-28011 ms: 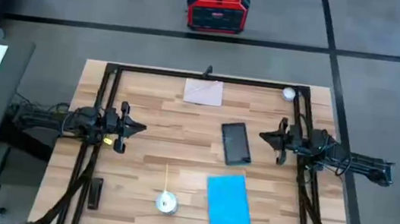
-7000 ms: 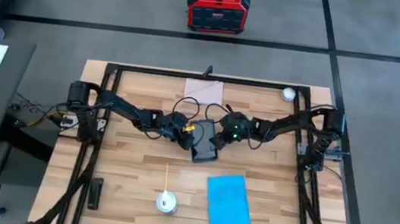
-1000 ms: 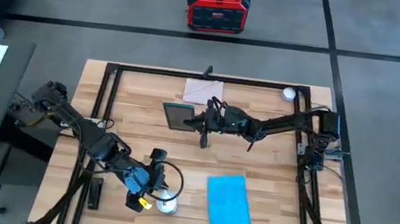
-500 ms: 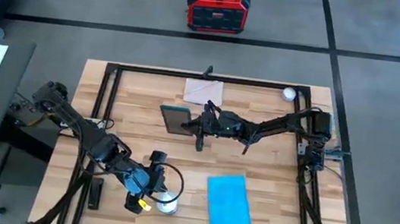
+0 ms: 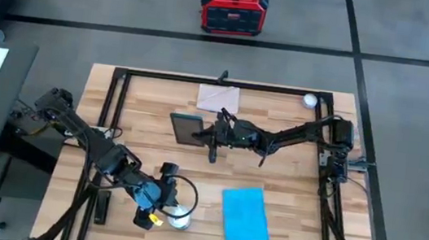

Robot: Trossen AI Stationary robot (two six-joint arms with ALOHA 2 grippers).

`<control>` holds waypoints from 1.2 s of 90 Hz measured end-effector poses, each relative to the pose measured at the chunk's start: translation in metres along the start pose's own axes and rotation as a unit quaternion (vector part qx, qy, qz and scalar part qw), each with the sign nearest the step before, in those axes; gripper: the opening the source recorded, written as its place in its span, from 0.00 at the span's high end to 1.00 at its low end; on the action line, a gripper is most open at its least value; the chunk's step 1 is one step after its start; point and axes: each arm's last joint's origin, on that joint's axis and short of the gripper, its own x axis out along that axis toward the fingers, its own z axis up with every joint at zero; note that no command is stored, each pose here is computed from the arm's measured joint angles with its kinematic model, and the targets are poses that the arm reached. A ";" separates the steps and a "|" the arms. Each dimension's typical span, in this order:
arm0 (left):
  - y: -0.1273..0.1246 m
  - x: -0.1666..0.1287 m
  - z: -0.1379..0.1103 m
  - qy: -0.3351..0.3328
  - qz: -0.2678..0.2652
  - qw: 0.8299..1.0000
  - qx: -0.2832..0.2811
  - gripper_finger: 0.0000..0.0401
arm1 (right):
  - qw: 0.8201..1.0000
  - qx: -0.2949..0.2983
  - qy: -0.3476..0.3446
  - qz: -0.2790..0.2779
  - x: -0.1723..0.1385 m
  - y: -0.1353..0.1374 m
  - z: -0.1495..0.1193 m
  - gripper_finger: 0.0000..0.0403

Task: Apply microfiber cloth
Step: Spray the front of the tablet using the spray bottle

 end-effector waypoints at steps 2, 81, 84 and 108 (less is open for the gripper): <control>0.000 0.000 0.000 0.000 -0.001 1.000 -0.001 1.00 | 1.000 0.000 0.000 0.000 0.000 0.000 0.000 0.97; 0.001 0.011 -0.001 0.024 -0.011 0.999 -0.018 1.00 | 1.000 0.000 0.006 -0.006 0.000 -0.004 -0.001 0.97; 0.001 0.012 -0.002 0.025 -0.011 0.999 -0.020 1.00 | 1.000 0.000 0.006 -0.006 0.000 -0.004 -0.001 0.97; 0.002 0.016 -0.006 0.027 -0.008 0.999 -0.026 1.00 | 1.000 0.000 0.006 -0.006 0.000 -0.004 -0.001 0.97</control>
